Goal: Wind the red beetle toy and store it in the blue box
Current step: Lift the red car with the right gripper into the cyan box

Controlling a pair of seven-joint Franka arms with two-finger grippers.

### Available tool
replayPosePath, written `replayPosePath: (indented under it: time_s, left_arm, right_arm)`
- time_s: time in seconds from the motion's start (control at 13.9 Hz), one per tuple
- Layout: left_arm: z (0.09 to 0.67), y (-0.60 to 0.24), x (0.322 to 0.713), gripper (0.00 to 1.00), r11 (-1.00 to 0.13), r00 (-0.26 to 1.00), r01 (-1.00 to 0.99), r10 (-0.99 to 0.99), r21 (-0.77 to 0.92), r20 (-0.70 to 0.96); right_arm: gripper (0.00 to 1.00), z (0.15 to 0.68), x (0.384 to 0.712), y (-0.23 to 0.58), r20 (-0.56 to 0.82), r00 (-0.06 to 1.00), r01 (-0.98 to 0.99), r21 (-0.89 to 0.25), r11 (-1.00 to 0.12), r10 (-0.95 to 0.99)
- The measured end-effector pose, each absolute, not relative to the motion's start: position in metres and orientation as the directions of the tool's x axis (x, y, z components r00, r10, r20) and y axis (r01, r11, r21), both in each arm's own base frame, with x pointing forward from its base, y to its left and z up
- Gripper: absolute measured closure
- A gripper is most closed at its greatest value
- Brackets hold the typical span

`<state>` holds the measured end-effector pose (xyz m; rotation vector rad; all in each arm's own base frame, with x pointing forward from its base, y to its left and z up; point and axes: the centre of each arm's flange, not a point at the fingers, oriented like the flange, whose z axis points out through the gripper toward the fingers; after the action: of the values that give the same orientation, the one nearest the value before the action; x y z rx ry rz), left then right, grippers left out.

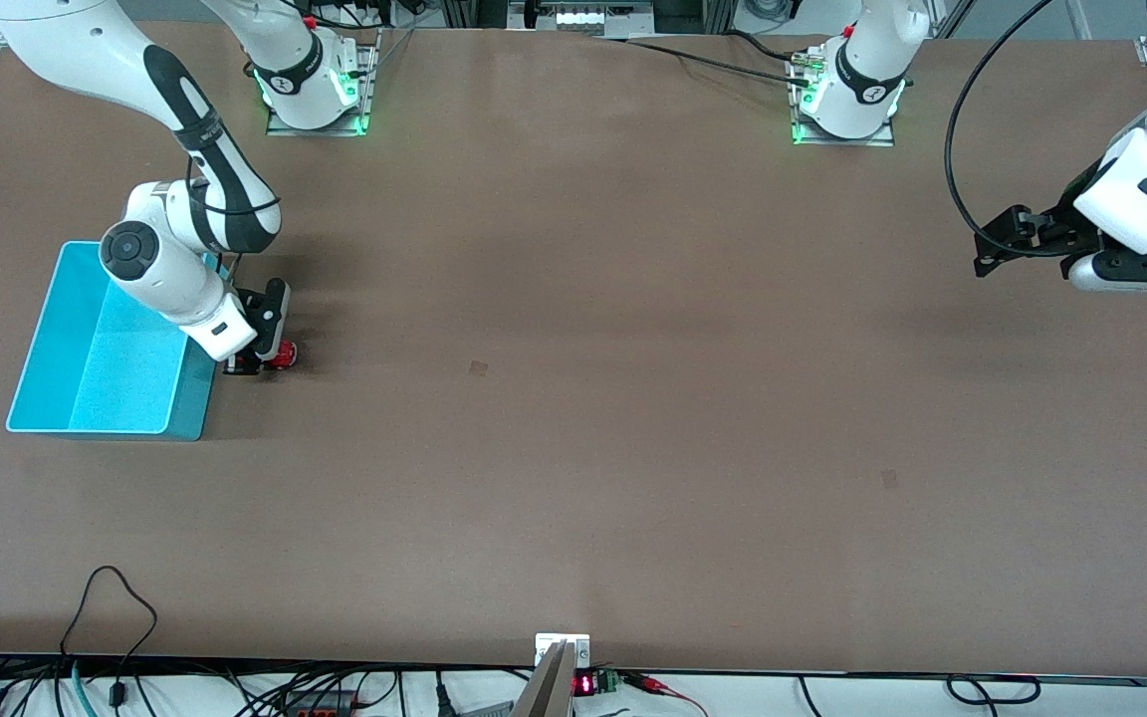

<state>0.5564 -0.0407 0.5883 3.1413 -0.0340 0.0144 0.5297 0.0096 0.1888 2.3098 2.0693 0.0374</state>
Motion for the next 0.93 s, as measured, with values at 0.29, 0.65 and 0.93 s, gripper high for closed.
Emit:
replayPosePath:
  time_s: [0.29, 0.65, 0.93]
  left_arm:
    - [0.595, -0.066, 0.553, 0.00, -0.998, 0.998, -0.066, -0.066, 0.000, 0.010]
    - [0.596, -0.071, 0.553, 0.00, -0.997, 0.997, -0.074, -0.074, 0.000, 0.011]
    - [0.598, -0.070, 0.554, 0.00, -0.997, 0.997, -0.071, -0.071, 0.000, 0.014]
  right_arm:
    - [0.52, 0.226, 0.546, 0.043, 0.033, 0.393, 0.916, 0.074, -0.395, 0.919]
    - [0.52, 0.317, 0.566, 0.054, 0.057, 0.710, 0.696, 0.090, -0.712, 0.702]
    - [0.52, 0.319, 0.561, -0.027, 0.015, 0.904, 0.425, 0.080, -0.902, 0.427]
